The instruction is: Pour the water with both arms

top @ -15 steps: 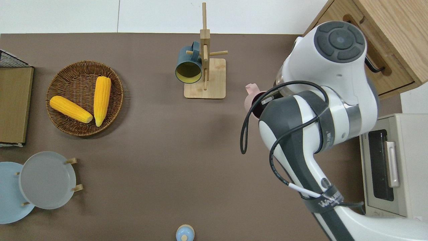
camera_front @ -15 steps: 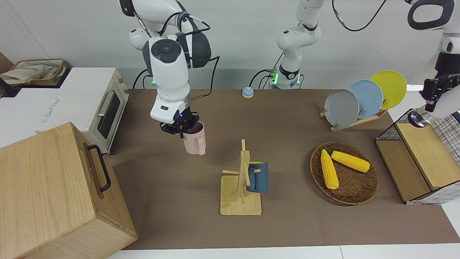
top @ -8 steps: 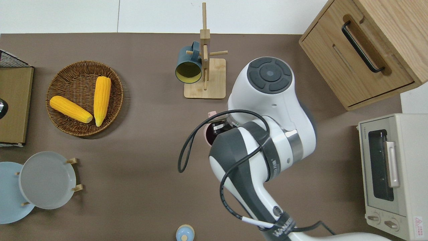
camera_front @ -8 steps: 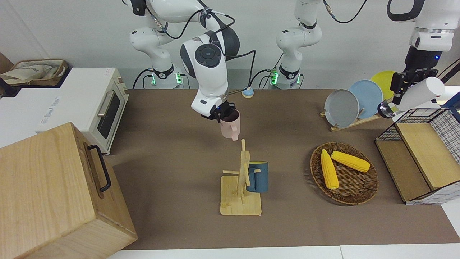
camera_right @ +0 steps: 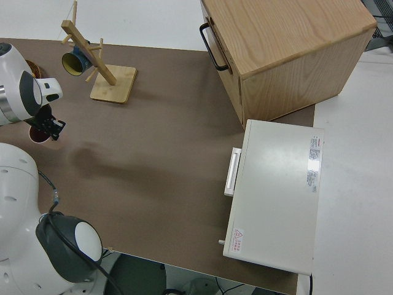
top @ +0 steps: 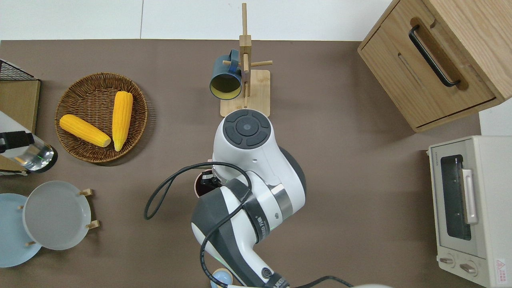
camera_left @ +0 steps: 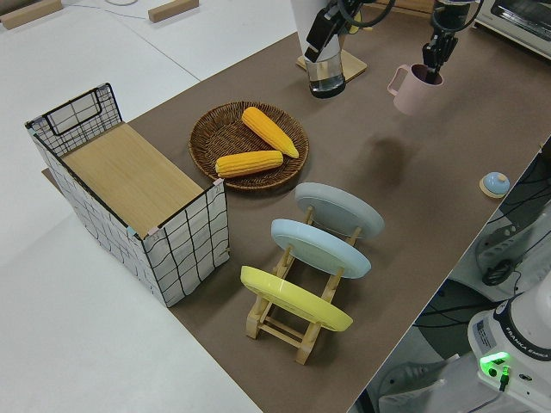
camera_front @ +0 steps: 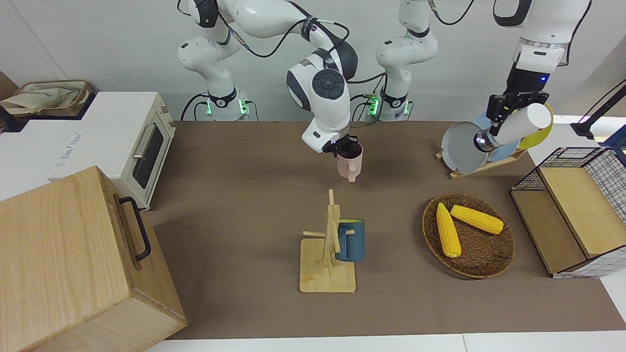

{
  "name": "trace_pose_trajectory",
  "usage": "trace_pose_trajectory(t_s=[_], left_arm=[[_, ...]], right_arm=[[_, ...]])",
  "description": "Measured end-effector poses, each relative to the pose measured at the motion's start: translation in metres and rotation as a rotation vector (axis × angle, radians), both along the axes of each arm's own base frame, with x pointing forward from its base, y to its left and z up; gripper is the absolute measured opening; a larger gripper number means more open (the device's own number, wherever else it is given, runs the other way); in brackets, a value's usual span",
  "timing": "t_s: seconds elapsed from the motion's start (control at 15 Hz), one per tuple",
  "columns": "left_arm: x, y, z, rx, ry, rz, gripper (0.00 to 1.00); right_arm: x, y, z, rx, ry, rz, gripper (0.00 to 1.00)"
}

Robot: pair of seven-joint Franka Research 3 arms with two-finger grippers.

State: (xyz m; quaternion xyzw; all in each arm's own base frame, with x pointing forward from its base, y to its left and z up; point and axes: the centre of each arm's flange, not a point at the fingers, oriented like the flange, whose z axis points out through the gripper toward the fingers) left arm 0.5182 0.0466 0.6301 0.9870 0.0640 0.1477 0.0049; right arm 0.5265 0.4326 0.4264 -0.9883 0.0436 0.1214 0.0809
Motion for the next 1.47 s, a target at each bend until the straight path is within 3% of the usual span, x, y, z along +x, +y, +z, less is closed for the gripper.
trace_pose_trajectory(t_s=[0.2,0.4,0.87,1.0,1.27,1.47], left_arm=[[-0.026,-0.022,-0.013,0.011,0.02,-0.017,0.63],[-0.048,-0.039,-0.027,-0.002,0.018,-0.033,0.63],[-0.083,-0.074,-0.062,-0.003,0.052,-0.091,0.63],[-0.088,-0.079,-0.067,-0.001,0.06,-0.102,0.63],[-0.092,-0.077,-0.069,-0.001,0.058,-0.099,0.63],[-0.092,-0.077,-0.068,-0.001,0.056,-0.098,0.63]], right_arm=[[-0.008,0.029,-0.028,0.008,0.0,-0.056,0.07],[-0.004,0.037,-0.05,0.037,0.015,-0.096,0.07],[-0.005,0.054,-0.08,0.042,0.003,-0.137,0.1],[-0.003,0.055,-0.079,0.05,-0.01,-0.143,0.25],[-0.002,0.056,-0.078,0.051,-0.014,-0.173,0.64],[0.001,0.058,-0.063,0.065,-0.024,-0.205,0.91]])
